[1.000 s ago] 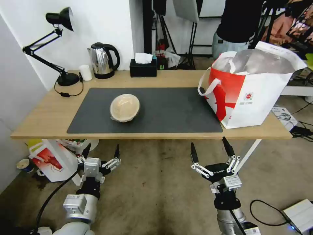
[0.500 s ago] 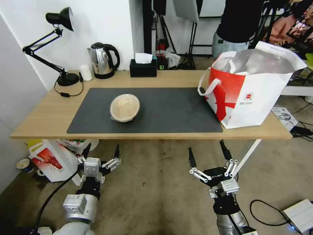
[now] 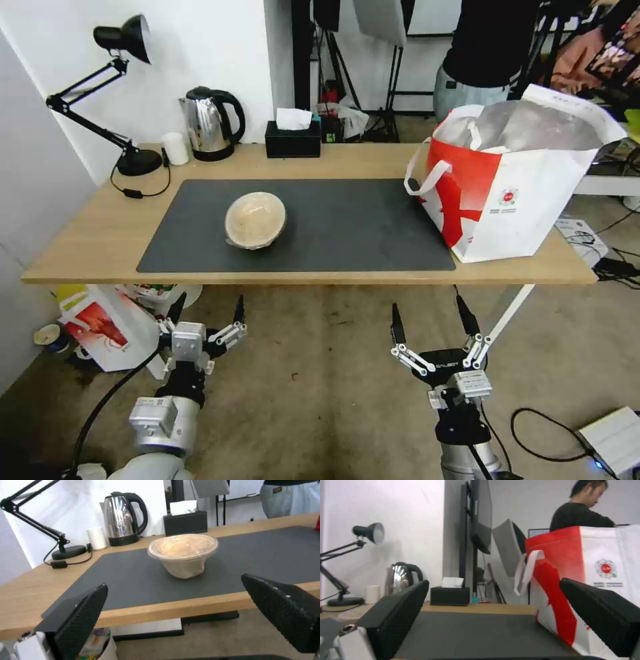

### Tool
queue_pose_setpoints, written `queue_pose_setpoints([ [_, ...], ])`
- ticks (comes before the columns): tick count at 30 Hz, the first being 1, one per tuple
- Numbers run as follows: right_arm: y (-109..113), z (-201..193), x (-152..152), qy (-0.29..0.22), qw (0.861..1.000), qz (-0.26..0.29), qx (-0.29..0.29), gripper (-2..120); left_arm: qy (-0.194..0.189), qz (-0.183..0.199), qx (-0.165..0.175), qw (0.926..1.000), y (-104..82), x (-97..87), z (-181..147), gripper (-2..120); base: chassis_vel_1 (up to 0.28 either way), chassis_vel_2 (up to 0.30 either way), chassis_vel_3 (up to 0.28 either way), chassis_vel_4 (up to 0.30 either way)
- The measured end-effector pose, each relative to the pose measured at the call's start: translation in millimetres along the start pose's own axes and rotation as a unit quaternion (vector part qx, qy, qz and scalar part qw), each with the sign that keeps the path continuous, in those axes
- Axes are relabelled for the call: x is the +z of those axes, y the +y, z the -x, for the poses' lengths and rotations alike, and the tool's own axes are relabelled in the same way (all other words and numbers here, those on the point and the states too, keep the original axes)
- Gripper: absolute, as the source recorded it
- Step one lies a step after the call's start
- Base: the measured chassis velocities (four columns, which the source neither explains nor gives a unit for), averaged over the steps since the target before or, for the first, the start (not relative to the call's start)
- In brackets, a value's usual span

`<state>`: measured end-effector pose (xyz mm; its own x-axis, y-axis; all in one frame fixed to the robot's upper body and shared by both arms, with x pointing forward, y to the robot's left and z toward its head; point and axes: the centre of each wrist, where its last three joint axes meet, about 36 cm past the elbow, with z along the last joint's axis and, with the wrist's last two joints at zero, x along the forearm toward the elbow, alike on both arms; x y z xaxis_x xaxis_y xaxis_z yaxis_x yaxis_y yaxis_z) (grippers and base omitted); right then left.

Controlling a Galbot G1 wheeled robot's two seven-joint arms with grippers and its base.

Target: Pick up the trash from the table and place it into the takeout bag.

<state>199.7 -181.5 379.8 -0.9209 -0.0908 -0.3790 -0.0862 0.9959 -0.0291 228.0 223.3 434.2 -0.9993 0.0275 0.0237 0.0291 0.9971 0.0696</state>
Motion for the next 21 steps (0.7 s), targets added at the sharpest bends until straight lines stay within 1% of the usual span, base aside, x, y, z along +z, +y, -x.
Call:
queue_pose_setpoints([
  [8,5.1,0.3,2.1,0.0,1.0,0.002,0.009,100,0.0,0.0,0.0,1.0,0.0,0.0,0.0,100,0.0,0.0,0.0,0.0],
  [21,8.3,1.0,2.4,-0.002,1.0,0.004,0.007,100,0.0,0.0,0.0,1.0,0.0,0.0,0.0,100,0.0,0.0,0.0,0.0],
])
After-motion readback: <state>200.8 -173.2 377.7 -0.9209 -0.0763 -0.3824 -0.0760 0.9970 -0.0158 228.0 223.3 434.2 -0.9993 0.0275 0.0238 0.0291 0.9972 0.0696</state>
